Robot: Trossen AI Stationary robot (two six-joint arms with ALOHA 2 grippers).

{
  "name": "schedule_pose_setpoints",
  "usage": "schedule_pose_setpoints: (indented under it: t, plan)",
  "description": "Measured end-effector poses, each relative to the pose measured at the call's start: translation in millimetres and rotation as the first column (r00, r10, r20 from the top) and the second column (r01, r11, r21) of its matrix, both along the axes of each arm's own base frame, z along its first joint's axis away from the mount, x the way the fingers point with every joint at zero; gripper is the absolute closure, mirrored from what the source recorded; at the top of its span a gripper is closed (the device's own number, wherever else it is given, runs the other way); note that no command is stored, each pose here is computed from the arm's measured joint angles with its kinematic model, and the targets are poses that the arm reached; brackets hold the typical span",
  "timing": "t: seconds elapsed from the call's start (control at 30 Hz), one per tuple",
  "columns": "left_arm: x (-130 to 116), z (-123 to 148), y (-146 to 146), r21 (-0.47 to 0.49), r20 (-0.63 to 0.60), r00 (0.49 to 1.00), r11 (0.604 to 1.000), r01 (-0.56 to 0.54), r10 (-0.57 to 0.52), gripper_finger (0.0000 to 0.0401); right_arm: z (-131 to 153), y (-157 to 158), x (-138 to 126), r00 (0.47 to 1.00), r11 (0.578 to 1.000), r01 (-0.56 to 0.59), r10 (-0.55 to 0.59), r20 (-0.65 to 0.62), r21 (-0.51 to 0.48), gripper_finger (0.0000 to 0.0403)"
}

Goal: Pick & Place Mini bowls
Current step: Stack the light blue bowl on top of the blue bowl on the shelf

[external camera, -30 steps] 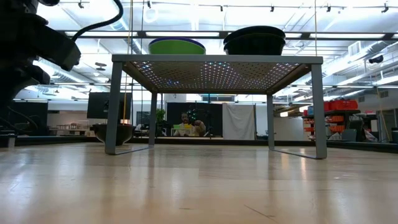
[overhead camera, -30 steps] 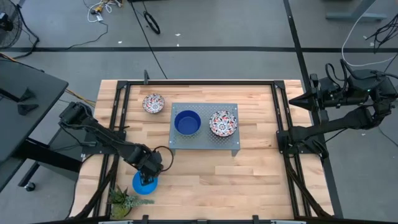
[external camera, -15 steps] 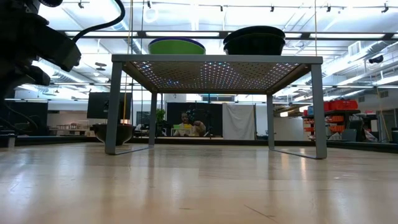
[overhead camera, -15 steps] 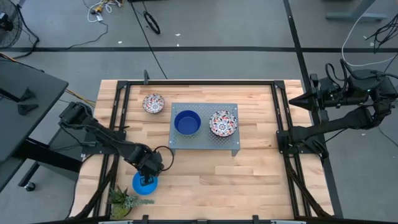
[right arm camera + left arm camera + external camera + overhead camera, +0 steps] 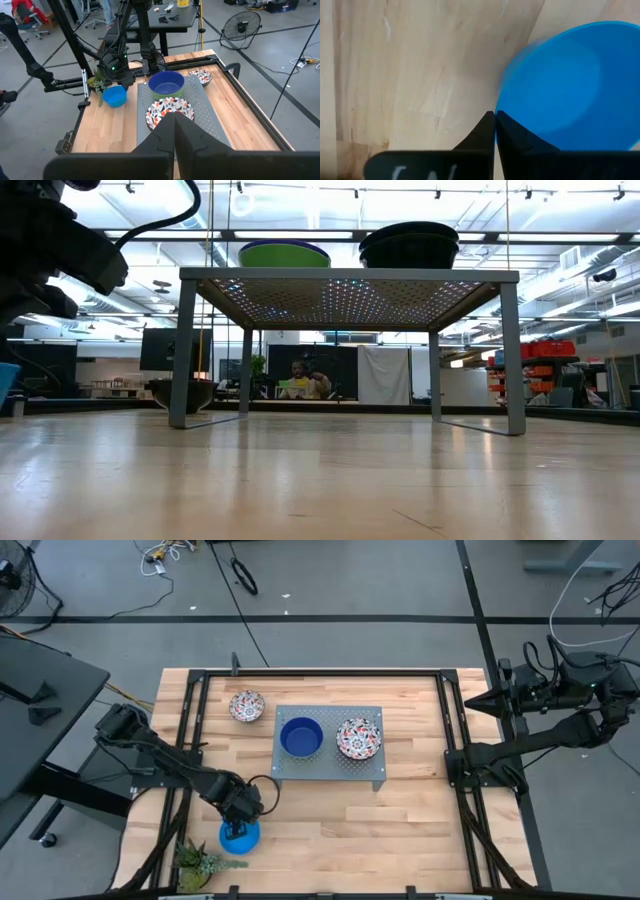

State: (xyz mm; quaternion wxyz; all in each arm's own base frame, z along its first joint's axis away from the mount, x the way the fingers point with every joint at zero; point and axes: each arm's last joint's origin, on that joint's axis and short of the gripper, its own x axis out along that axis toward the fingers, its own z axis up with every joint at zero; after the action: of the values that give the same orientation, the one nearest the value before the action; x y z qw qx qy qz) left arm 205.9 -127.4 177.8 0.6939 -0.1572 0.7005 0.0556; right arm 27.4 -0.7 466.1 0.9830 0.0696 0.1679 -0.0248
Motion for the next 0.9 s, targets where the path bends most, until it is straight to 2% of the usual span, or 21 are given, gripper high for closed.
schedule_pose_setpoints:
  t: [0.5,0.9]
  plan:
    - [0.2,1.8,-2.3,-0.061,-0.027,1.000,0.998,0.001,-0.002,0.0399,0.0,0.0,0.0,1.000,1.000,0.000,0.000,0.000,0.000,0.0396]
    - [20.8,42.3,-14.8,-0.124,0.097,0.995,0.991,0.046,-0.034,0.0400,0.0,0.0,-0.1,1.000,1.000,0.000,0.000,0.000,0.000,0.0396]
